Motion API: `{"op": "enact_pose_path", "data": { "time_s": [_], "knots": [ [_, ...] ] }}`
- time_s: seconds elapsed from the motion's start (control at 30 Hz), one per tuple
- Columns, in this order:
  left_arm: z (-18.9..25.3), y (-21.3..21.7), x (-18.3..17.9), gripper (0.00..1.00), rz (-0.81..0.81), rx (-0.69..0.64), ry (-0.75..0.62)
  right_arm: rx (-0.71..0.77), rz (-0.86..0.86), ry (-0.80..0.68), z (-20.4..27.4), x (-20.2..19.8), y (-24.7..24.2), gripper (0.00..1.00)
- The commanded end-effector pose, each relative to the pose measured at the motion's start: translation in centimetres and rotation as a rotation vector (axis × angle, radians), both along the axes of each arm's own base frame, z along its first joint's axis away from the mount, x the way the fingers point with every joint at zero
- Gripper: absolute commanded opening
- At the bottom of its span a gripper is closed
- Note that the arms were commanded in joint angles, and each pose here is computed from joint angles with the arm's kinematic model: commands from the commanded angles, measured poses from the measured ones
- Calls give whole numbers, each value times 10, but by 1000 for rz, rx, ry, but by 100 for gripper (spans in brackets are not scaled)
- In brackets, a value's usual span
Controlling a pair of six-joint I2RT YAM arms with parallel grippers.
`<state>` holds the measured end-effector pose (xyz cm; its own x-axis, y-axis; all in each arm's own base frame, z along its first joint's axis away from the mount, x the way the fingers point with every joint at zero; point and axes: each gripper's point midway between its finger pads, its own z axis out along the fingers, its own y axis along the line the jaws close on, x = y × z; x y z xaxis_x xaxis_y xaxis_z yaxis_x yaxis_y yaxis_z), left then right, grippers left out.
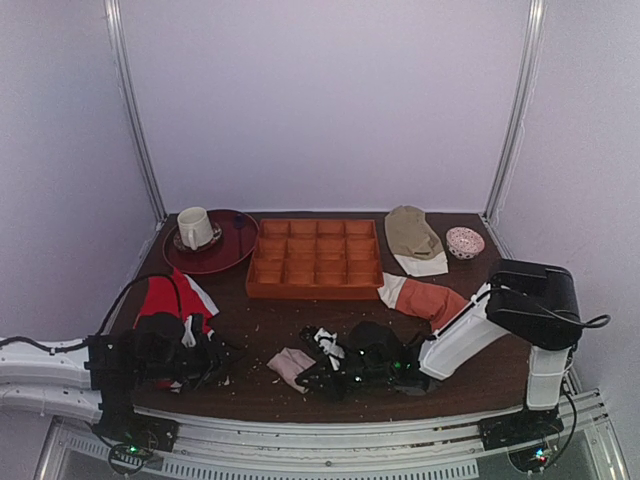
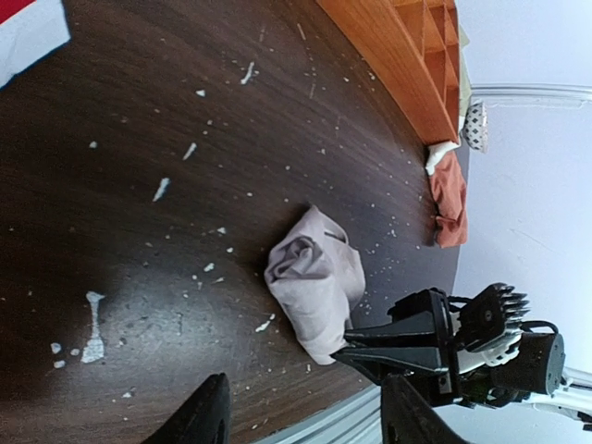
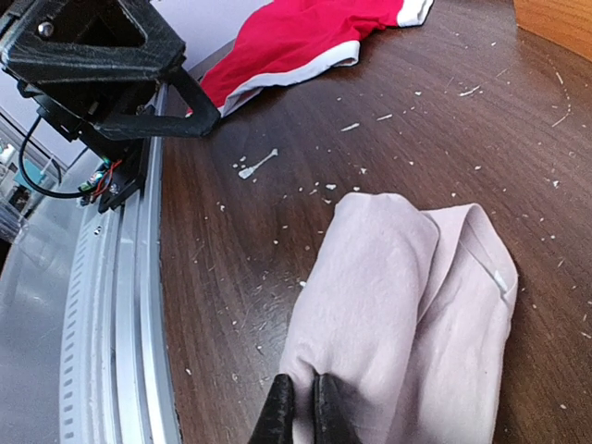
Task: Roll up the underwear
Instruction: Roll the underwear at the center of the board.
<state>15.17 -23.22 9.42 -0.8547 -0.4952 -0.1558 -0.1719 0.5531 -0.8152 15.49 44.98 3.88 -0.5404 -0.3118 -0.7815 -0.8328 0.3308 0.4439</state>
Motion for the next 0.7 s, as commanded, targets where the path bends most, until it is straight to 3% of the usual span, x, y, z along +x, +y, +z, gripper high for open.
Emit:
{"op": "enact_pose_path", "data": {
  "time_s": [0.0, 0.23, 0.67],
  "knots": [
    [-13, 13, 2, 57, 51, 48, 17, -19, 33, 211, -29, -17, -8, 0],
    [-12, 12, 6, 57, 71, 36, 12, 116, -28, 385, -32, -10, -8, 0],
    [-8, 5, 11, 57, 83, 18, -3, 125, -131, 577, -55, -6, -14, 0]
  ]
}}
